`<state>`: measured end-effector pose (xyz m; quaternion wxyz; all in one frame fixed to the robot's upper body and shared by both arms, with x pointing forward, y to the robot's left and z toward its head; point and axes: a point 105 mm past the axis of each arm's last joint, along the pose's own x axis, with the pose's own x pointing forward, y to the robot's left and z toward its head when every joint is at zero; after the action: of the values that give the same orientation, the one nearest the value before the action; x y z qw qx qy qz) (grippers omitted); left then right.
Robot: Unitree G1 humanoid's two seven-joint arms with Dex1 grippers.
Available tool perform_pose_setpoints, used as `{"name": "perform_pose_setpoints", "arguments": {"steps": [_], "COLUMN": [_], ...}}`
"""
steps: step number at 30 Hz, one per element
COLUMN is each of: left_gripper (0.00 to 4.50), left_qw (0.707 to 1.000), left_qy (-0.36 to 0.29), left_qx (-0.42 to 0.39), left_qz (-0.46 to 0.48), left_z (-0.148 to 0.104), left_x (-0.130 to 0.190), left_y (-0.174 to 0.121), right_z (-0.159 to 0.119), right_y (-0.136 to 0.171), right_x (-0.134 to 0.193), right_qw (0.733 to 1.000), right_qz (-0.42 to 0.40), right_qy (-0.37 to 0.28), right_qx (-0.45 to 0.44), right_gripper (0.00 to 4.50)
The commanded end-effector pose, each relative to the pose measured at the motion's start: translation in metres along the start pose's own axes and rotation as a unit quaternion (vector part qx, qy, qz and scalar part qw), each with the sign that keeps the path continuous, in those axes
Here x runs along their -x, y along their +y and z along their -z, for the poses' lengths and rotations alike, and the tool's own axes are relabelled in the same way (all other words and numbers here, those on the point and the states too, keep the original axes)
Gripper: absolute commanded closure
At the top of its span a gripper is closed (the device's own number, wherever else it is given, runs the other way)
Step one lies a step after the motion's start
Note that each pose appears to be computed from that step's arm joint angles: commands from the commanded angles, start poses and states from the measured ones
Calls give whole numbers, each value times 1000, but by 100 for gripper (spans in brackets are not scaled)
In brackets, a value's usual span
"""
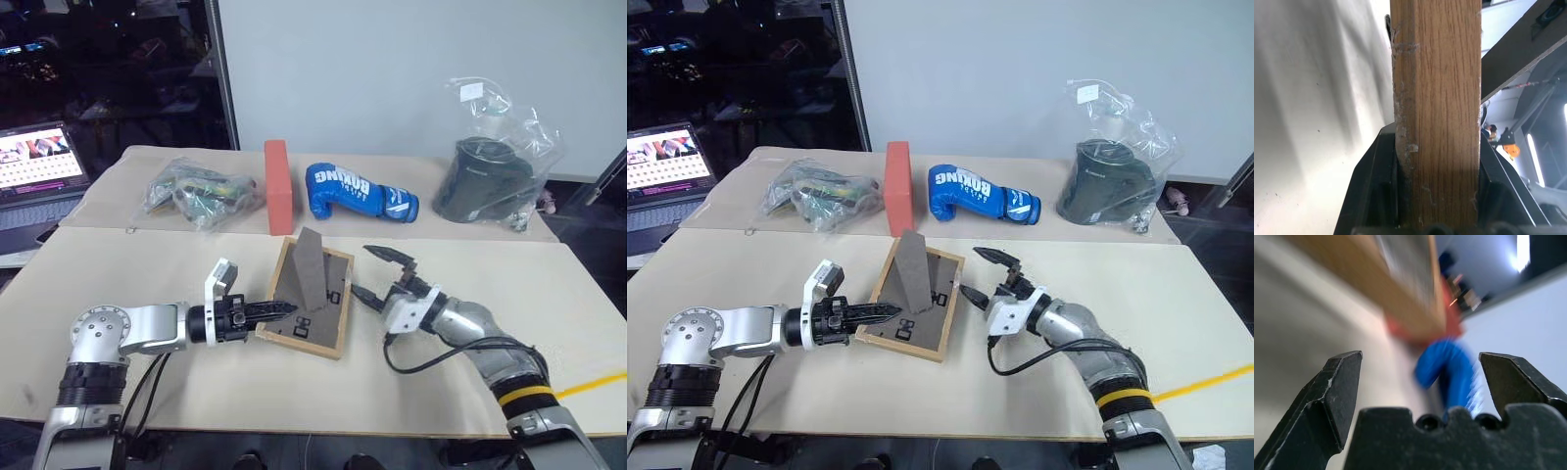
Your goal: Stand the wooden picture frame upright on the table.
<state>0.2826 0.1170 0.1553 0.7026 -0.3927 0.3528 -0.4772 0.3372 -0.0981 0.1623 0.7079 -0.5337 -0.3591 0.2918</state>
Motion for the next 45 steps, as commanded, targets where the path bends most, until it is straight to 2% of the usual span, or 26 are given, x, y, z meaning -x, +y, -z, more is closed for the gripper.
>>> {"name": "perform_pose_setpoints", "arguments": {"steps": [1,3,6,12,13,15,21,22,25,28,31,34,36,38,40,42,45], "left_gripper": [334,334,334,334,334,334,334,234,129,9,0,0,0,0,0,0,0], "left_qw": [999,999,999,998,998,997,989,989,985,980,967,922,895,896,884,875,858], "left_qy": [-3,-3,-20,-36,-44,-59,-52,-45,-31,-36,-48,-90,-91,-78,-55,-53,-69], "left_qx": [-21,-23,-26,-35,-37,-50,-136,-142,-169,-195,-242,-358,-418,-411,-432,-450,-473], "left_qz": [32,30,37,38,27,17,-6,-5,-16,-26,-56,-115,-121,-148,-170,-171,-188], "left_z": [-3,-1,-4,-7,-10,-15,-9,-6,-4,-9,-15,-30,-29,-24,-16,-13,-18], "left_x": [-3,-3,-4,8,11,16,33,39,56,75,94,106,107,103,99,96,97], "left_y": [-19,-20,-24,-29,-27,-30,-43,-45,-48,-54,-57,-52,-53,-37,-24,-22,-19], "right_z": [-26,-31,-31,-30,-28,-26,-26,-26,-24,-21,-14,2,10,19,28,37,58], "right_y": [-23,-22,-17,-20,-20,-19,-23,-23,-26,-29,-31,-34,-34,-36,-43,-46,-41], "right_x": [-10,-13,-14,-13,-12,-10,-12,-12,-13,-13,-14,-20,-25,-33,-37,-40,-41], "right_qw": [992,990,991,992,993,993,994,994,994,995,996,996,991,973,953,923,872], "right_qz": [63,70,67,68,64,63,67,67,68,66,62,56,47,32,33,24,3], "right_qy": [-59,-67,-72,-79,-77,-73,-76,-75,-74,-73,-66,-35,-21,-11,-3,3,47], "right_qx": [87,103,93,74,70,64,46,41,31,28,17,-60,-124,-226,-300,-385,-487], "right_gripper": [4,4,81,281,289,291,292,292,320,324,324,324,324,324,325,325,325]}}
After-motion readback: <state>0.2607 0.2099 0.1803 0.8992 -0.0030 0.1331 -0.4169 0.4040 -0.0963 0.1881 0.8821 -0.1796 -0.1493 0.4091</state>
